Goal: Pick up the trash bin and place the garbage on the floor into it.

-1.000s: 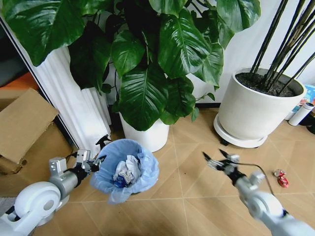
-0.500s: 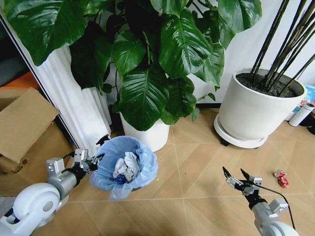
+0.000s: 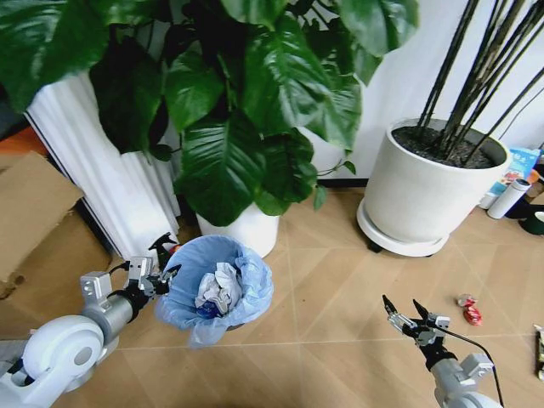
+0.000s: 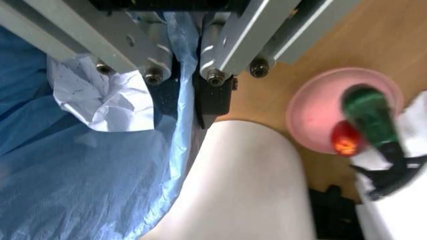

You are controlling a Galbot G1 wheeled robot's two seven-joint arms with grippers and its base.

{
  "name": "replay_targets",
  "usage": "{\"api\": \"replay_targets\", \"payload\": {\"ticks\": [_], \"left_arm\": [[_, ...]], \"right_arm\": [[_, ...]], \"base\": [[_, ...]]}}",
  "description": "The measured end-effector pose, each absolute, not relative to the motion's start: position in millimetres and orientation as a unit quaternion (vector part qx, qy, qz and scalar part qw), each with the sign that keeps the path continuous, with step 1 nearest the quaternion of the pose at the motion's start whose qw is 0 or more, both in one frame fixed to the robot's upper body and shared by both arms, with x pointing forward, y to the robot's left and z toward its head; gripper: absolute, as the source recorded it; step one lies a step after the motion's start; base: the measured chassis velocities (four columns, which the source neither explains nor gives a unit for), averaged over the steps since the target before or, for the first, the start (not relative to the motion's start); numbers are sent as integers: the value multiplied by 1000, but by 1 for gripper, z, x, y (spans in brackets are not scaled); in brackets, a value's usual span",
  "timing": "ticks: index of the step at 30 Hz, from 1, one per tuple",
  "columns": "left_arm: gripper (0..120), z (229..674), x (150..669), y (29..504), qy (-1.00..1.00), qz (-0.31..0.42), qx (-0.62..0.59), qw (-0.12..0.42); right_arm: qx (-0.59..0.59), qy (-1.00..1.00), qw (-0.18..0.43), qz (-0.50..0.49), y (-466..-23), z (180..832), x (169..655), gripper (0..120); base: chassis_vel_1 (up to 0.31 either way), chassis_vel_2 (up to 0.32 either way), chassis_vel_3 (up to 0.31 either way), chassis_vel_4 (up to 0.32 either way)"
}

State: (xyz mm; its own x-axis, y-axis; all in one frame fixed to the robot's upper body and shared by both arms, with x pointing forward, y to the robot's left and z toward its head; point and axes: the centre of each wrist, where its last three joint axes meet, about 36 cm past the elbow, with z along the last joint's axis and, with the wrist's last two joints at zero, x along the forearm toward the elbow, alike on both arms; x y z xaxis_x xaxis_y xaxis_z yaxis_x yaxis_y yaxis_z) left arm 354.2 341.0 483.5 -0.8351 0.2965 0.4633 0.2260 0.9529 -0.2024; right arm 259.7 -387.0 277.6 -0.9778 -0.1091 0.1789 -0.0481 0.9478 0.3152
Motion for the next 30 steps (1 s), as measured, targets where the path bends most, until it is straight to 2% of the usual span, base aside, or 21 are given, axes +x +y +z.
{"api": "replay_targets", "payload": {"ticks": [30], "left_arm": [[0, 485, 353, 337, -955, 70, -142, 252]], "right_arm": [[33, -981, 102, -159, -389, 275, 248, 100]], "base": [[-105, -103, 108, 104]]}}
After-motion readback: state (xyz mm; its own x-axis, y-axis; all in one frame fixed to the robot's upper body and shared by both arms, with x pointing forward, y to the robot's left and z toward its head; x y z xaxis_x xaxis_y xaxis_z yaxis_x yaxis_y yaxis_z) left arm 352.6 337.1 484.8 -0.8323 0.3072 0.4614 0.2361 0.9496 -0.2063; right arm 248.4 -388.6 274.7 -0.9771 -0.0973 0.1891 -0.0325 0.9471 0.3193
